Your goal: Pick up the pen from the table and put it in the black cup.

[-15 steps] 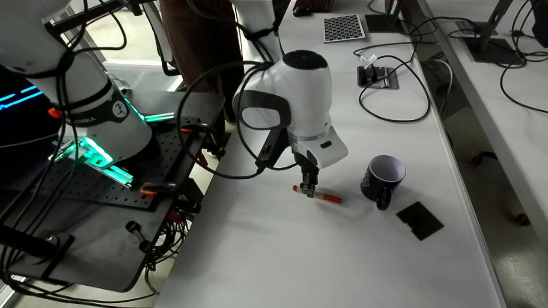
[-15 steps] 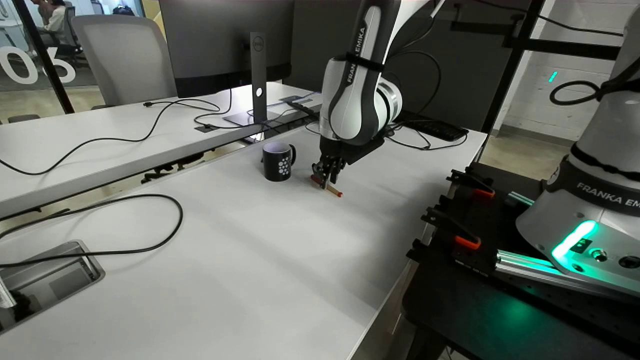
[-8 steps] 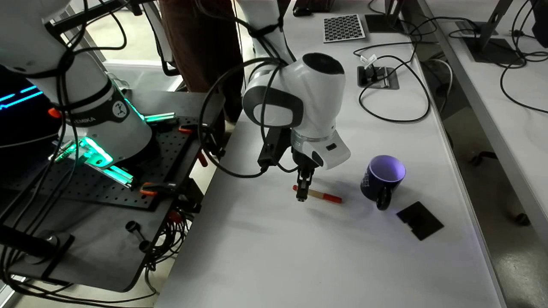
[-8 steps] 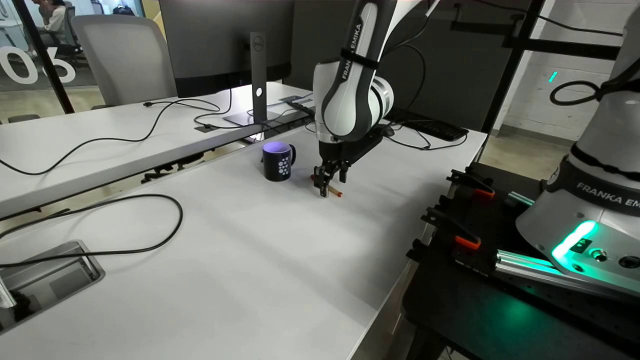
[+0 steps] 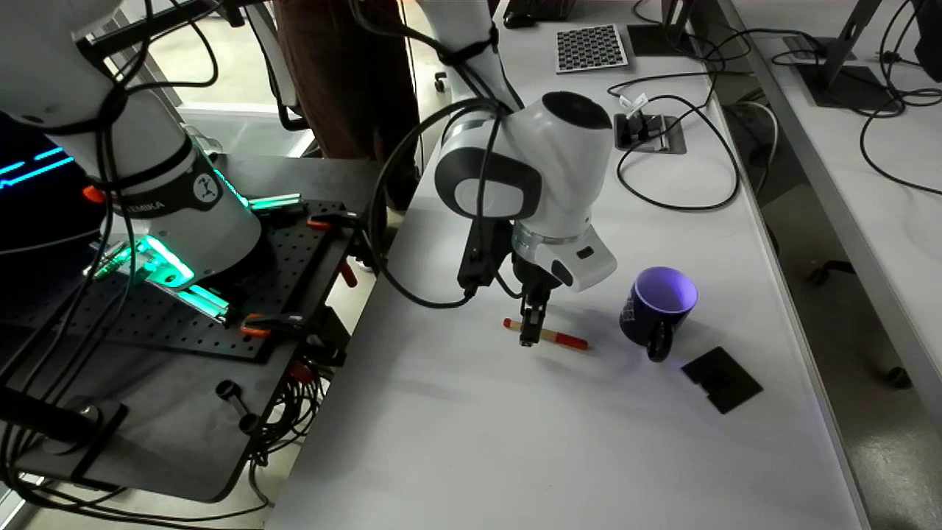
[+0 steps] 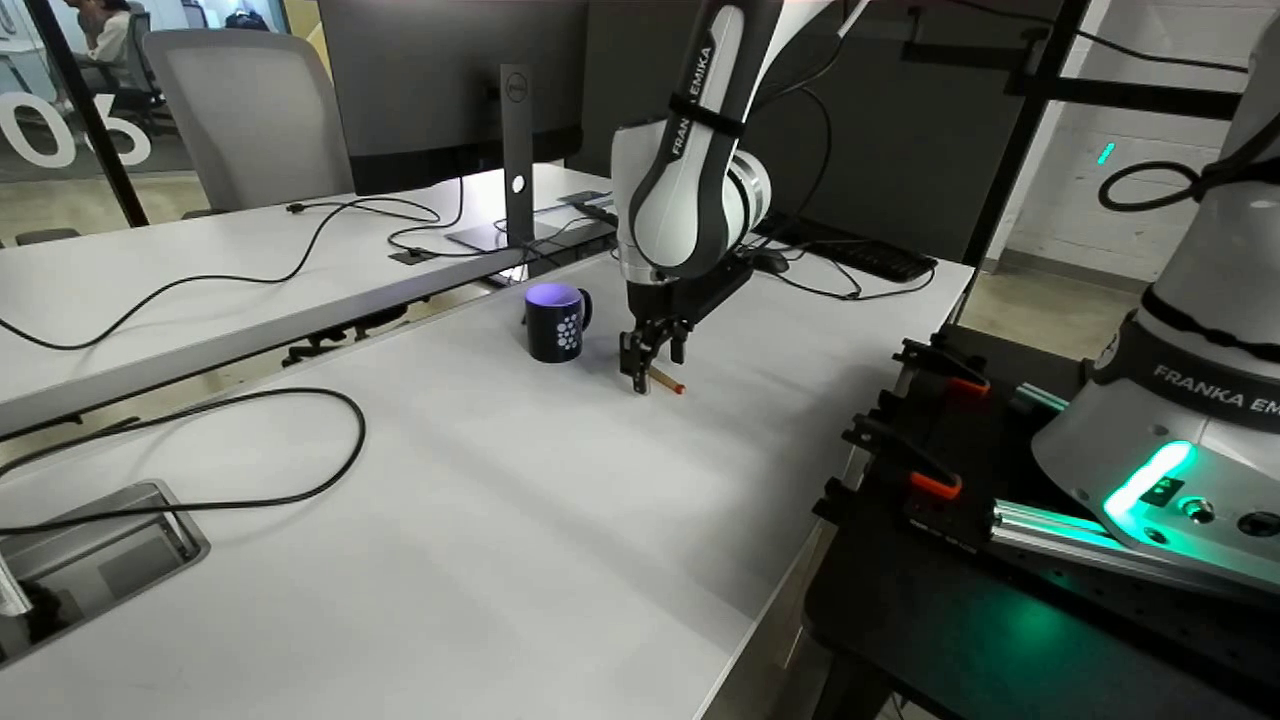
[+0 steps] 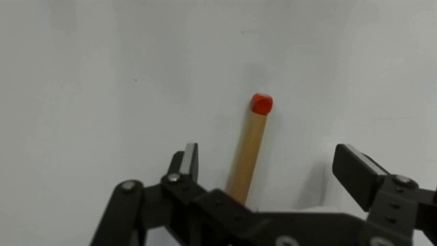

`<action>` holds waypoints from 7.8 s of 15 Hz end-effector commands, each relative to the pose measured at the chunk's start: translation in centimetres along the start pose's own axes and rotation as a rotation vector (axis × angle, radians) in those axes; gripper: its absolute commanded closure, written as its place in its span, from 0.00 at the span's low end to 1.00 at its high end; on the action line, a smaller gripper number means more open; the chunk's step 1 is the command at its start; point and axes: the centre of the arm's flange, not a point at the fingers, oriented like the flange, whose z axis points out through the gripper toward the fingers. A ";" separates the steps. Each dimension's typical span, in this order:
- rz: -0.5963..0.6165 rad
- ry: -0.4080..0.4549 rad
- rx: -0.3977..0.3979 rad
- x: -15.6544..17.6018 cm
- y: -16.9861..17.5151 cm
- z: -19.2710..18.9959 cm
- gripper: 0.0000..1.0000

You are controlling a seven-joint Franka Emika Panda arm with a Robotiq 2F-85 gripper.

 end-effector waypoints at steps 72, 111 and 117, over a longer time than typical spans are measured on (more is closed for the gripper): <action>0.036 0.073 0.005 -0.5 0.2 -1.9 0.96; 0.020 0.594 -0.069 1.2 -2.6 -15.7 0.96; 0.009 0.602 -0.066 2.1 -3.1 -15.8 0.85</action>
